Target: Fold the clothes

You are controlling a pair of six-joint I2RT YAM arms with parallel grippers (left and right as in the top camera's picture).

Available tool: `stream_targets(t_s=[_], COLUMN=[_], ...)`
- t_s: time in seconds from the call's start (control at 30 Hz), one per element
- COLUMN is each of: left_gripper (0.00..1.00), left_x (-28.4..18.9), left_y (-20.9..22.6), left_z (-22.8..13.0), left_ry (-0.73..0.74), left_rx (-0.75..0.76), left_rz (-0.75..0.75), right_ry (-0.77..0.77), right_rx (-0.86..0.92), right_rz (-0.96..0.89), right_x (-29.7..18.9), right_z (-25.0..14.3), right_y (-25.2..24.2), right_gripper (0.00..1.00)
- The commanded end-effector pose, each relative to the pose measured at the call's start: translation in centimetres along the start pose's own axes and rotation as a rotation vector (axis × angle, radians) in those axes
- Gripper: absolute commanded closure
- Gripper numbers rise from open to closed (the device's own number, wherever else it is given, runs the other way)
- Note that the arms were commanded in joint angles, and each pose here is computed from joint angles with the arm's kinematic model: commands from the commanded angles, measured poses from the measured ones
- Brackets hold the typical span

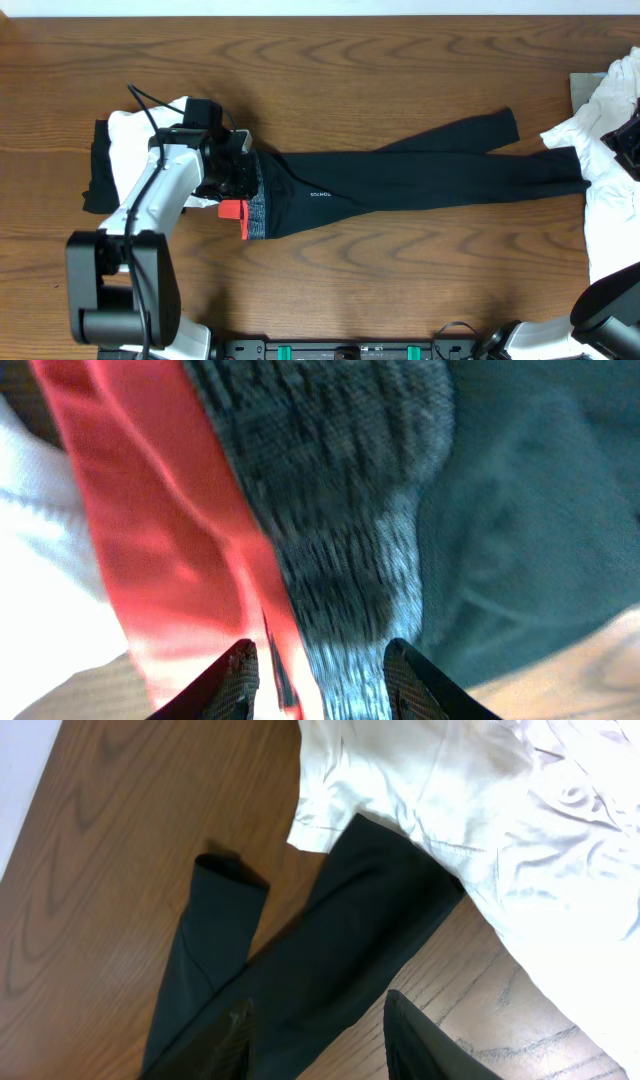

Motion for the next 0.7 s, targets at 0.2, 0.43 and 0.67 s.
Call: stream_targets(t_s=[0.2,0.43,0.67], left_gripper=[0.71,0.94,0.94], left_x=[1.0,-1.1,-7.0], left_y=[-1.2,-1.8,-2.0], left_z=[-0.2,0.2,0.9], left_ry=[0.016,-0.006,-0.068], left_rx=[-0.005,0.002,0.024], left_rz=[-0.097,-0.099,-0.003], right_ry=[-0.015,-0.017,-0.018], right_rx=[-0.02,-0.021,-0.022], right_rz=[0.012,0.013,0.012], right_x=[-0.6,-0.6,-0.6], right_z=[0.1,0.1,0.2], right_y=[0.6,0.6,0.6], right_gripper=[0.6,0.59,0.55])
Point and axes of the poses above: each gripper's point midway between its finger pads, its own x axis out along the fingers, its own y axis along the line the jaws close on, z = x × y, the point moved 2 cm from there along -x, back along the fingers, and after that the axes turned 13 degrees about x, right-handed, at the moved point
